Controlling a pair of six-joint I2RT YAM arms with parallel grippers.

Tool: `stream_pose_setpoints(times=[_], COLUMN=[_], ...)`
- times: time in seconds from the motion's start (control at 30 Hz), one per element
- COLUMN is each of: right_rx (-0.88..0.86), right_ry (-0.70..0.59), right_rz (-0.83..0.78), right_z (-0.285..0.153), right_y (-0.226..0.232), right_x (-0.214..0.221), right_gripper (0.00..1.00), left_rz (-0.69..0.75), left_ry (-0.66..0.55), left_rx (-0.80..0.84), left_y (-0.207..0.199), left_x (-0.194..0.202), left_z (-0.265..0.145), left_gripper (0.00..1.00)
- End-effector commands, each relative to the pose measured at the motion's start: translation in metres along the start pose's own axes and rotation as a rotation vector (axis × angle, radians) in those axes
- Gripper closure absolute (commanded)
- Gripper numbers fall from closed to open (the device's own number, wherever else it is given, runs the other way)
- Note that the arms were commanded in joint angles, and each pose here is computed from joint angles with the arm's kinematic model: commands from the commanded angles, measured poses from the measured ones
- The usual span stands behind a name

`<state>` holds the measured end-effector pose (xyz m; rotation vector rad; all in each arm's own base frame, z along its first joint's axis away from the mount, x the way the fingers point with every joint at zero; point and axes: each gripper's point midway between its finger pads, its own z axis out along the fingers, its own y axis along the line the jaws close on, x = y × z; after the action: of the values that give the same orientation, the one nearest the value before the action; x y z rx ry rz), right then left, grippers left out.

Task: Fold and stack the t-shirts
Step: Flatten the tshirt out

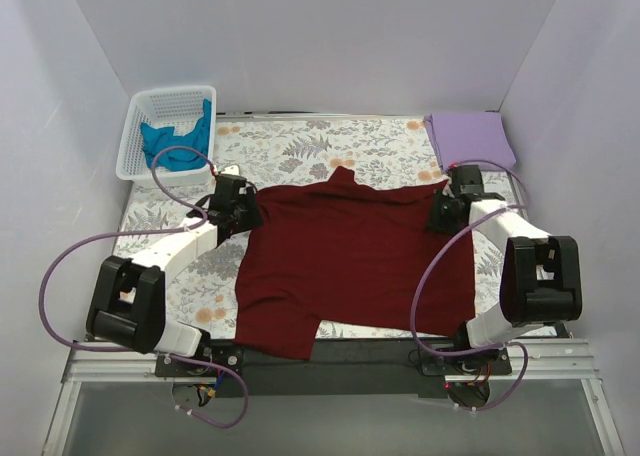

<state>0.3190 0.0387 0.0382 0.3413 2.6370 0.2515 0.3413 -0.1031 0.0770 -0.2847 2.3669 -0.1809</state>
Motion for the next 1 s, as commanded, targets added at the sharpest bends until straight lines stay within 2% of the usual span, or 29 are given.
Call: stream_pose_setpoints(times=[0.0,0.1,0.2,0.4,0.57,0.7,0.97], right_rx=[-0.139,-0.266,-0.325,-0.416,-0.445,-0.426,-0.395], right_ry=[-0.074,-0.043,0.004,0.111,0.232,0.354,0.548], right_rz=[-0.220,-0.302,-0.355,-0.430,-0.408,-0.408,-0.414], right_z=[-0.013,-0.012,-0.007,0.001,0.007,0.005,-0.022], right_y=[0.072,0.119,0.145,0.176,0.170,0.150,0.106], right_x=[-0.023,-0.012,0.006,0.048,0.086,0.119,0.187], right_gripper=[0.62,0.62,0.62,0.62,0.62,0.62,0.61], left_rz=[0.027,0.066,0.070,0.047,0.021,-0.011,-0.092], left_ry=[0.062,0.151,0.252,0.473,0.593,0.683,0.757], left_rx=[0.138,0.136,0.117,0.072,-0.035,-0.043,0.030], left_y=[-0.037,-0.051,-0.050,-0.037,-0.013,-0.005,-0.009], left_x=[0.004,0.025,0.052,0.113,0.150,0.173,0.198], left_z=[0.003,0.007,0.005,-0.010,-0.027,-0.047,-0.093], left_gripper=[0.54,0.54,0.55,0.56,0.57,0.58,0.58])
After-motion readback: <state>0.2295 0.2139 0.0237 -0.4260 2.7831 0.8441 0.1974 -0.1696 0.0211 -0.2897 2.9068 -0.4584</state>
